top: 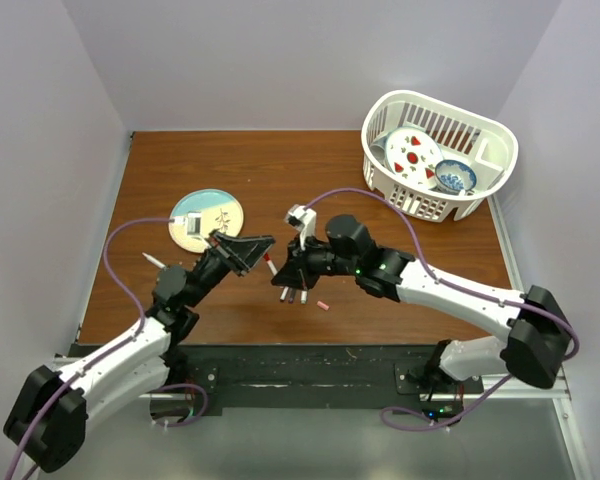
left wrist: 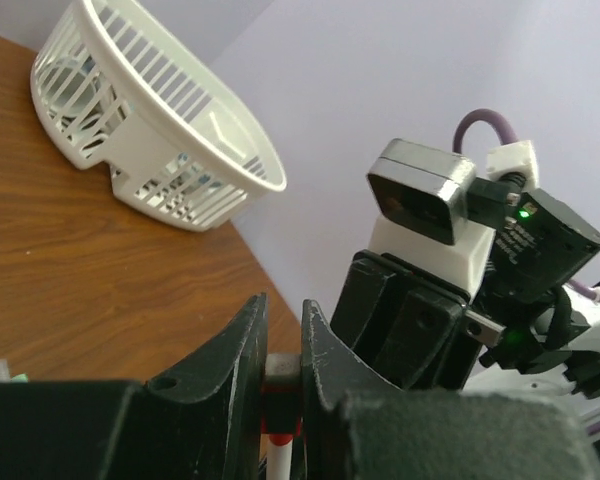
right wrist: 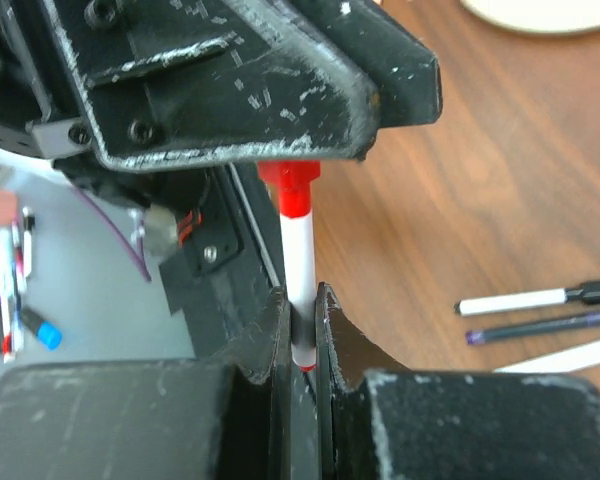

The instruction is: Insert the pens into the pen caps

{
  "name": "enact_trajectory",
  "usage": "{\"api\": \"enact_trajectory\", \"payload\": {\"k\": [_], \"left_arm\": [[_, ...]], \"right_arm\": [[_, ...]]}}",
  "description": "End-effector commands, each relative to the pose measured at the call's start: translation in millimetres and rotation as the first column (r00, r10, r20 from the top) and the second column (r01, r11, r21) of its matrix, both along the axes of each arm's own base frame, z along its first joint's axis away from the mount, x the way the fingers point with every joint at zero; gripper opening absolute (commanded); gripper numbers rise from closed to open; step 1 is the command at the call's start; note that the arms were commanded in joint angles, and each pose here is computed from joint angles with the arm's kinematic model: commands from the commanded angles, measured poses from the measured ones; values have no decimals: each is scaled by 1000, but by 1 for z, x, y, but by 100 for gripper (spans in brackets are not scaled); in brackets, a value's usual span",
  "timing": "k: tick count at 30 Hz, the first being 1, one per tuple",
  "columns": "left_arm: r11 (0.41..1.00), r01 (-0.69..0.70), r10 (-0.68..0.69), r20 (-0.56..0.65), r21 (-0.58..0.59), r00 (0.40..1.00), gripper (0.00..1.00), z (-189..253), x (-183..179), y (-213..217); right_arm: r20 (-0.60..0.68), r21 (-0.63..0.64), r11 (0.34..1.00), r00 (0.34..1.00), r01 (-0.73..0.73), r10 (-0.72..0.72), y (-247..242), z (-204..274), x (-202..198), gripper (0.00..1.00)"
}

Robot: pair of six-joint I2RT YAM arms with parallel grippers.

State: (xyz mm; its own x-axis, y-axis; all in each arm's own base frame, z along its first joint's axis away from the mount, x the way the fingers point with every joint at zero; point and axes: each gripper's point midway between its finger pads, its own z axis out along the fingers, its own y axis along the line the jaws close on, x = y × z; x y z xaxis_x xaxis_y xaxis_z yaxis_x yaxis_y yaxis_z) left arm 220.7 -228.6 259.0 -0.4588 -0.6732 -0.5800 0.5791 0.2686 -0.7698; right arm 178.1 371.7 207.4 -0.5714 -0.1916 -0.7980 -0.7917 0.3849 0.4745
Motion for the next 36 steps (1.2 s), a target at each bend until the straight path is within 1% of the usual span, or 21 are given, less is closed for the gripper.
{"api": "enact_trajectory", "payload": {"k": [1,2,3,4,5,6,7,8,10,11,12,15,17,20,24,25,26,27,32,33,36], "left_arm": [[925,317,-311,-63,209,948,0,-2,-30,-28],[926,294,-290,-54,235,956,0,3,-21,-27],[921,265,-263,-46,284,964,0,11,-8,-26],[925,231,-229,-42,301,973,0,15,4,-22],[920,227,-220,-57,319,974,0,12,13,-23],[917,223,-223,-41,331,974,0,21,18,-23],[918,210,-206,-49,336,977,0,21,26,-19],[913,218,-205,-74,344,976,0,15,34,-21],[905,201,-182,-85,375,980,0,10,48,-17],[893,190,-155,-117,408,981,0,-4,59,-17],[865,125,-63,-142,485,988,0,-23,75,-8],[823,107,30,-231,557,972,0,-74,92,1],[802,133,60,-300,582,952,0,-106,98,2],[772,162,92,-359,615,929,0,-140,107,3],[730,174,130,-384,661,914,0,-168,121,4],[724,182,135,-395,666,909,2,-173,122,5],[713,203,138,-417,672,898,7,-184,123,4],[710,216,136,-432,670,892,15,-190,124,3],[680,272,144,-487,681,861,39,-216,119,5],[675,275,146,-489,685,860,59,-217,119,5],[657,277,149,-481,701,864,74,-213,119,8]], "right_arm": [[220,402,886,915,232,-340,-26,111,68,0],[200,362,911,938,198,-284,-27,95,55,6],[187,338,923,948,185,-259,-30,84,48,27],[159,292,940,960,179,-233,-35,60,39,34],[144,276,948,969,158,-203,-43,55,25,38],[128,256,956,975,147,-184,-49,45,17,46],[104,225,965,981,135,-162,-55,29,6,49],[92,211,970,985,124,-146,-65,26,-6,57],[66,186,977,991,99,-113,-76,13,-23,65],[69,194,976,991,98,-113,-85,17,-31,66],[67,193,975,990,106,-121,-89,15,-33,68],[77,213,968,985,135,-154,-100,21,-36,75],[84,218,965,983,143,-164,-102,24,-36,78],[100,219,965,980,145,-170,-103,31,-35,81],[100,206,962,974,182,-205,-108,30,-31,82],[105,213,959,972,185,-211,-109,33,-31,82],[107,214,958,970,193,-219,-111,33,-30,82],[108,215,957,969,196,-222,-111,34,-30,82],[123,196,956,962,218,-245,-116,38,-27,82],[124,197,955,961,221,-248,-116,39,-26,82],[125,200,954,961,221,-249,-117,40,-27,82]]}}
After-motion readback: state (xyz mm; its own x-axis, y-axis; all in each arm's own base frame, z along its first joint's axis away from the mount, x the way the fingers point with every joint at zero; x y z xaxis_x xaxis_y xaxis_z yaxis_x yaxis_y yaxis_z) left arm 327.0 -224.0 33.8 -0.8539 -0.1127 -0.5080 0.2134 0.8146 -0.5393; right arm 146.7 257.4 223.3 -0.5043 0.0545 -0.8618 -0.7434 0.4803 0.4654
